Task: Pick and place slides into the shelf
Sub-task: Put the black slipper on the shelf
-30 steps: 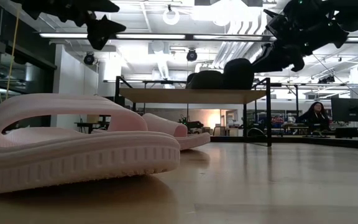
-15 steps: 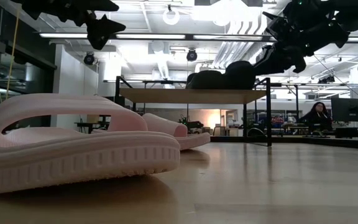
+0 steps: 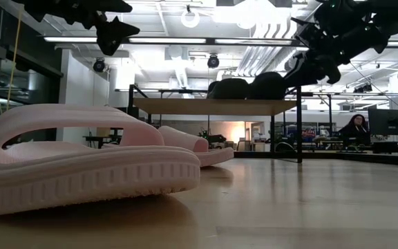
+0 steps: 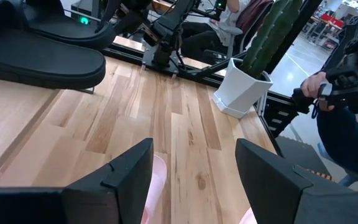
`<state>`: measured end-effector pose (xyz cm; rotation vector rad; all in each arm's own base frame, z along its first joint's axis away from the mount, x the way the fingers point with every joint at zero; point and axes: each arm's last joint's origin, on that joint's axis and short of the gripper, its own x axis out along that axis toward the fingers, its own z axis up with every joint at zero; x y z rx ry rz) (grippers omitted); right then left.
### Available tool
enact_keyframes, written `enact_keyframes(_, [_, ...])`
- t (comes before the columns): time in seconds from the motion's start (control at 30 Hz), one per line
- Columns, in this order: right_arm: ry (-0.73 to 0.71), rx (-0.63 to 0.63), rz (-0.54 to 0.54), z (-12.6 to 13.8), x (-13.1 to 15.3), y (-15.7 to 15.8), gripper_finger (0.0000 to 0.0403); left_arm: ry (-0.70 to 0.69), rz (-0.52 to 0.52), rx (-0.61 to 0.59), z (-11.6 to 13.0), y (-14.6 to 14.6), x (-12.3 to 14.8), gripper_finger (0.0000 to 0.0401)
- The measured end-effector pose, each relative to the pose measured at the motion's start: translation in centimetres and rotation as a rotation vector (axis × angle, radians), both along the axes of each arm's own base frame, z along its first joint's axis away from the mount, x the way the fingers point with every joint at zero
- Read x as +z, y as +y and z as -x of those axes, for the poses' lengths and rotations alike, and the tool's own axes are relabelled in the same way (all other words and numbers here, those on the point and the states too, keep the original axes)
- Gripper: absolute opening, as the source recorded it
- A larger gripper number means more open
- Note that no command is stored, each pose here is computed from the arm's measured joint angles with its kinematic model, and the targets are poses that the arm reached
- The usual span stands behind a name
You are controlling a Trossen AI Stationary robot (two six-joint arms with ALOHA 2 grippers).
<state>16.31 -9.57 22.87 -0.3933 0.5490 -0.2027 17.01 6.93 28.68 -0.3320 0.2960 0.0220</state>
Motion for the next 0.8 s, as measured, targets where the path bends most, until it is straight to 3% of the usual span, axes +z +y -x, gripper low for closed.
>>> enact_keyframes(0.8, [-0.048, -0.025, -0.053, 1.5, 1.0, 1.0, 0.0118, -0.001, 0.000, 0.001, 0.0, 0.0, 0.0, 0.0216])
